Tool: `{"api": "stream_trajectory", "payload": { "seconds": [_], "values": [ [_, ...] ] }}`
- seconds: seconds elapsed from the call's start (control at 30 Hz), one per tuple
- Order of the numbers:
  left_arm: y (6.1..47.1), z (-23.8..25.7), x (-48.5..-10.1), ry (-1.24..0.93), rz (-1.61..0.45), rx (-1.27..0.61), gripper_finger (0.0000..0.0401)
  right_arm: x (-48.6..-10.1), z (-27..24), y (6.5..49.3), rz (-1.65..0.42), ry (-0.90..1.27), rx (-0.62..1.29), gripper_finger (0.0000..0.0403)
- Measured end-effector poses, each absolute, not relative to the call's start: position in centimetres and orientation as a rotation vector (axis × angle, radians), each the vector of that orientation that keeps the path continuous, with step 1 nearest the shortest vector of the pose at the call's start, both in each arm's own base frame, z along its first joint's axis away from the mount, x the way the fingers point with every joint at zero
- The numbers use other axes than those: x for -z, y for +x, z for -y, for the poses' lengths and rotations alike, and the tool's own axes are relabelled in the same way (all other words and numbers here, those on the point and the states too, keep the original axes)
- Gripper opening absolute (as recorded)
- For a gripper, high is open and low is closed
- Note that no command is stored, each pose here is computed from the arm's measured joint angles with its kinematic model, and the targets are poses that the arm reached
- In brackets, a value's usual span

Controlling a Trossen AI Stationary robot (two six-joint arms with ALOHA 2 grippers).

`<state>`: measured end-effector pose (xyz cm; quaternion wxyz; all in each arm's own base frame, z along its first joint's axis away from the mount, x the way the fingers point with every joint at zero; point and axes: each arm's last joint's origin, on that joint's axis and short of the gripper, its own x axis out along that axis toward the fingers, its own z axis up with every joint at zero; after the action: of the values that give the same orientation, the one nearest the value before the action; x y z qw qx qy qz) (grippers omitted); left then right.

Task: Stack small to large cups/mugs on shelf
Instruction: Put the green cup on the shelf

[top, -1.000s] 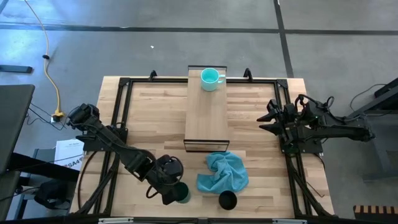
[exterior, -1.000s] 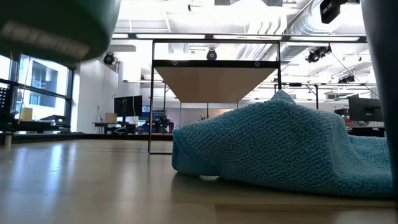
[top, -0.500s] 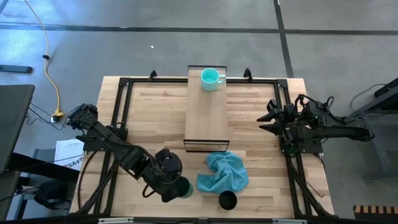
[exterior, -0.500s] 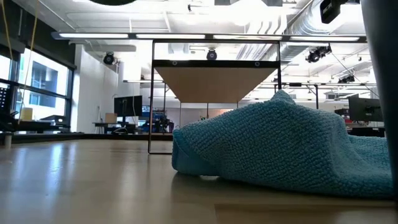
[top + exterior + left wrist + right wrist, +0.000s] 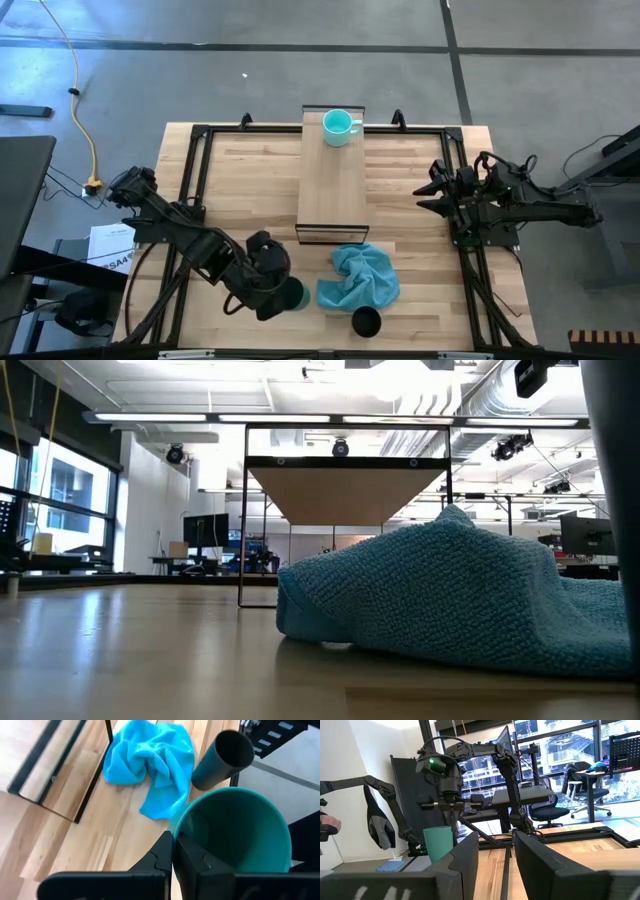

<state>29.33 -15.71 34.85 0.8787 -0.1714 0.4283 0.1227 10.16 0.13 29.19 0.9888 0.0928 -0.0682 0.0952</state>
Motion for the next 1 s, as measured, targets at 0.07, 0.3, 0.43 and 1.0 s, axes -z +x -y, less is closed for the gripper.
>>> {"api": "stream_trajectory", "payload": {
  "seconds": [0.07, 0.3, 0.43, 1.0],
  "values": [
    [29.4, 15.7, -35.3, -0.348, -0.876, -0.253, 0.0, -29.2, -0.1, 10.2, 0.137, 0.186, -0.191, 0.0119],
    [29.4, 15.5, -36.7, -0.312, -0.812, -0.261, 0.0, -29.2, -0.1, 10.2, 0.137, 0.186, -0.191, 0.0119],
    [29.3, 15.4, -37.5, -0.295, -0.79, -0.269, 0.0, -29.2, -0.1, 10.2, 0.137, 0.186, -0.191, 0.0119],
    [28.8, 14.7, -40.6, -0.194, -0.682, -0.323, 0.0, -29.2, -0.1, 10.2, 0.137, 0.188, -0.191, 0.0119]
  ]
}}
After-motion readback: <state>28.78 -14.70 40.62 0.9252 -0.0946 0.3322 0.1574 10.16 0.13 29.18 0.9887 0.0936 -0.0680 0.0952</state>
